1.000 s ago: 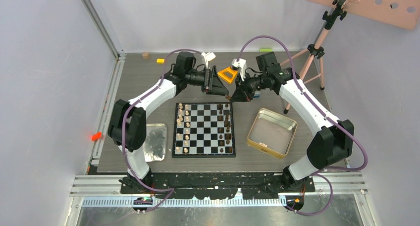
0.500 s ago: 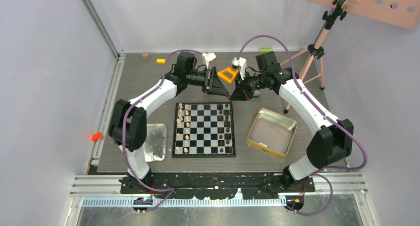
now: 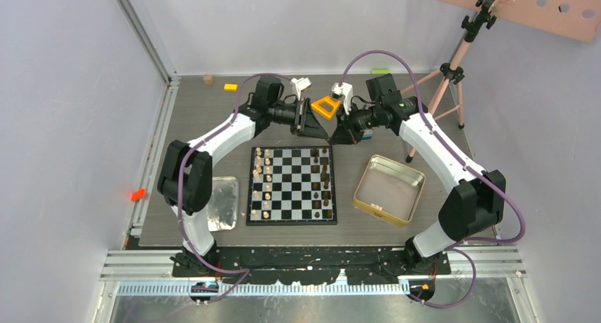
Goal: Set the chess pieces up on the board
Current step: Place the chess piece on the chessboard.
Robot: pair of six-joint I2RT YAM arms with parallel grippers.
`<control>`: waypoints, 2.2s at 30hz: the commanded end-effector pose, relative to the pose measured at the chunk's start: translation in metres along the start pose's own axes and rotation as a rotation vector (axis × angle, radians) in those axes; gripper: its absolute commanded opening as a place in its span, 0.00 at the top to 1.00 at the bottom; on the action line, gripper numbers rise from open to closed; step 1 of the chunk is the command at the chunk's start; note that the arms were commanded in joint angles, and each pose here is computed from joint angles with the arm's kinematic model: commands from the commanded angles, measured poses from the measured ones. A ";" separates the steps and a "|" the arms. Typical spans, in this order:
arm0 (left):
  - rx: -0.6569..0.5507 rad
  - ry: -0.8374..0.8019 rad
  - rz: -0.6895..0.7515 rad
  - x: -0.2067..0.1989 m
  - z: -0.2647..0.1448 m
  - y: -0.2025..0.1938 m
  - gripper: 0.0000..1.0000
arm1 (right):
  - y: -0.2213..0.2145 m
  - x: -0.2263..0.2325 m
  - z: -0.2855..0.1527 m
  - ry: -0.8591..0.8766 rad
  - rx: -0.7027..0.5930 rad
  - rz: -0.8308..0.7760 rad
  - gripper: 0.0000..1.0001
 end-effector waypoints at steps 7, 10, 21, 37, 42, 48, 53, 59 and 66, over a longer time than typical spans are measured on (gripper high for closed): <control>0.031 -0.086 0.079 -0.028 0.000 -0.004 1.00 | 0.020 -0.008 -0.007 -0.054 -0.051 -0.025 0.79; -0.034 -0.114 0.098 -0.033 -0.008 0.002 1.00 | 0.026 -0.011 -0.013 -0.056 -0.124 0.051 0.58; -0.150 -0.247 -0.001 -0.040 -0.019 0.012 1.00 | 0.043 -0.008 -0.018 0.001 -0.314 0.237 0.46; -0.166 -0.231 -0.088 -0.021 -0.019 0.017 1.00 | 0.038 -0.003 -0.026 -0.019 -0.287 0.169 0.65; -0.196 -0.224 -0.130 -0.014 -0.022 0.019 1.00 | 0.039 -0.005 -0.034 -0.041 -0.297 0.158 0.61; -0.206 -0.223 -0.161 -0.012 -0.022 0.020 1.00 | 0.041 -0.006 -0.034 -0.033 -0.309 0.159 0.64; -0.209 -0.230 -0.170 -0.012 -0.022 0.022 1.00 | 0.036 -0.007 -0.029 -0.027 -0.307 0.162 0.61; -0.207 -0.234 -0.192 -0.009 -0.020 0.023 1.00 | 0.035 -0.008 -0.026 -0.019 -0.311 0.180 0.58; -0.203 -0.238 -0.197 -0.010 -0.020 0.024 1.00 | 0.037 -0.004 -0.019 0.010 -0.304 0.165 0.61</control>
Point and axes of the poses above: each gripper's point midway between its finger pads, its own z axis out along the fingers, its own x axis along the line the jaws close on, y = z × x, the point moved 4 cm from there along -z, back along the fingers, and after that the axes turned 9 degrees about -z, right-handed, at the moved point
